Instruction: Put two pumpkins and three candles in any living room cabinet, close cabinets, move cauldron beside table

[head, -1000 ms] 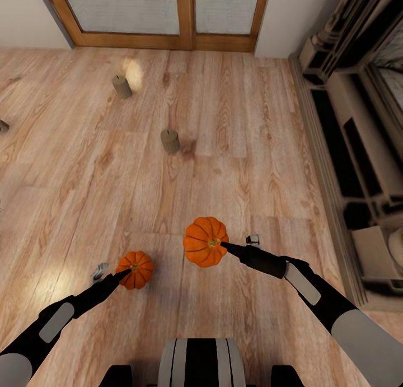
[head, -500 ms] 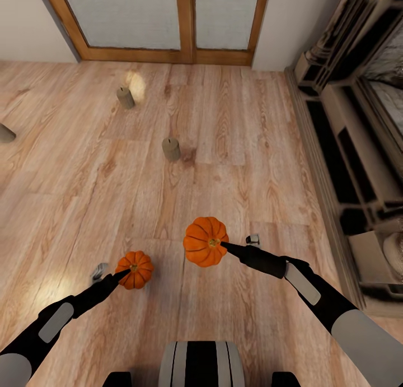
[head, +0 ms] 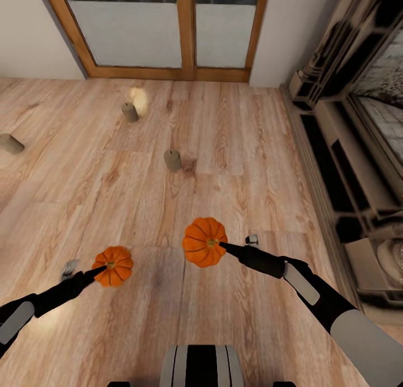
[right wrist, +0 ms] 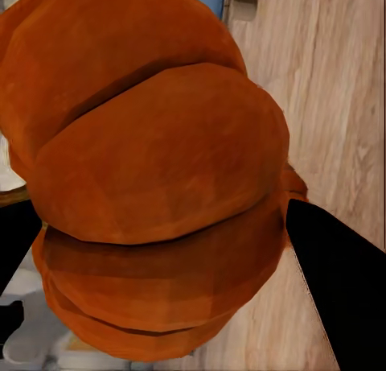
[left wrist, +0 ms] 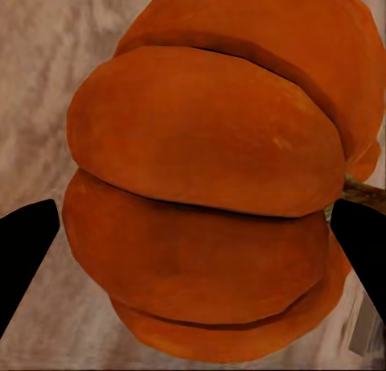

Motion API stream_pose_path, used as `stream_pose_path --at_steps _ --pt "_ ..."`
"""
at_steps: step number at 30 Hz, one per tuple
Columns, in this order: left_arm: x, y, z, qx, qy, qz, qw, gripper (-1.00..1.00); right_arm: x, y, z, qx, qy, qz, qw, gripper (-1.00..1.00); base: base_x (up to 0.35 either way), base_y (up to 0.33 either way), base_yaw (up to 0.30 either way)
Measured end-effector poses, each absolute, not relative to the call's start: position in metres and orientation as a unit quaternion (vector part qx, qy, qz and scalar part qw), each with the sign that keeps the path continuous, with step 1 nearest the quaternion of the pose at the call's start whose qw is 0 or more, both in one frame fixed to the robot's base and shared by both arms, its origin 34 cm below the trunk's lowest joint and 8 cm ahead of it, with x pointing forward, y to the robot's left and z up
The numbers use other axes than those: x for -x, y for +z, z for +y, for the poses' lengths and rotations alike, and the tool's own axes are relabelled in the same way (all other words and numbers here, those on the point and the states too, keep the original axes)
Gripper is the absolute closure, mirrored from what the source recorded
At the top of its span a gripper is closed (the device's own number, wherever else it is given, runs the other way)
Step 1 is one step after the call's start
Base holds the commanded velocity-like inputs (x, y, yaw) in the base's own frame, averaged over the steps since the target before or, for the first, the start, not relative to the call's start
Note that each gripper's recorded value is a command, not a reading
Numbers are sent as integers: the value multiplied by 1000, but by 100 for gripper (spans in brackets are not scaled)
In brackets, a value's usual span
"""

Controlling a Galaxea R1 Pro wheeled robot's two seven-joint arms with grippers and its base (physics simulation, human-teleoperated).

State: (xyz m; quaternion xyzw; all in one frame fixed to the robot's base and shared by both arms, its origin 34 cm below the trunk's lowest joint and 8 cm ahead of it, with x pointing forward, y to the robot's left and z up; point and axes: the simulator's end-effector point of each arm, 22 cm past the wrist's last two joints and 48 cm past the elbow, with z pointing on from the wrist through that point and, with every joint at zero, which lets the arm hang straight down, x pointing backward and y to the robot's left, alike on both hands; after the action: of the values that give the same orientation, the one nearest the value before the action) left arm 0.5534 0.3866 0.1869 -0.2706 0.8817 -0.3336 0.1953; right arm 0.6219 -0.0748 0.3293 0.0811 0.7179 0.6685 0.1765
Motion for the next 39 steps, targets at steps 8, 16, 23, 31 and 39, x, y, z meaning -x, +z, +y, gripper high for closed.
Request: stream_pose_path --at_steps 8,16,23,31,39 --pt "-563 227 415 260 -355 873 209 100 -636 329 -68 -76 633 742 208 100 0 0 0" --pt "-573 249 423 261 -359 868 222 100 -644 343 -59 -71 625 744 223 100 0 0 0" --pt "-580 265 424 257 -363 865 234 100 -650 361 -58 -61 625 739 244 100 0 0 0" --pt "-590 288 425 249 -368 859 253 100 -652 386 -48 -31 623 737 261 100 0 0 0" --pt "-599 312 426 240 -373 854 273 100 -657 414 -48 -15 624 730 279 100 0 0 0"
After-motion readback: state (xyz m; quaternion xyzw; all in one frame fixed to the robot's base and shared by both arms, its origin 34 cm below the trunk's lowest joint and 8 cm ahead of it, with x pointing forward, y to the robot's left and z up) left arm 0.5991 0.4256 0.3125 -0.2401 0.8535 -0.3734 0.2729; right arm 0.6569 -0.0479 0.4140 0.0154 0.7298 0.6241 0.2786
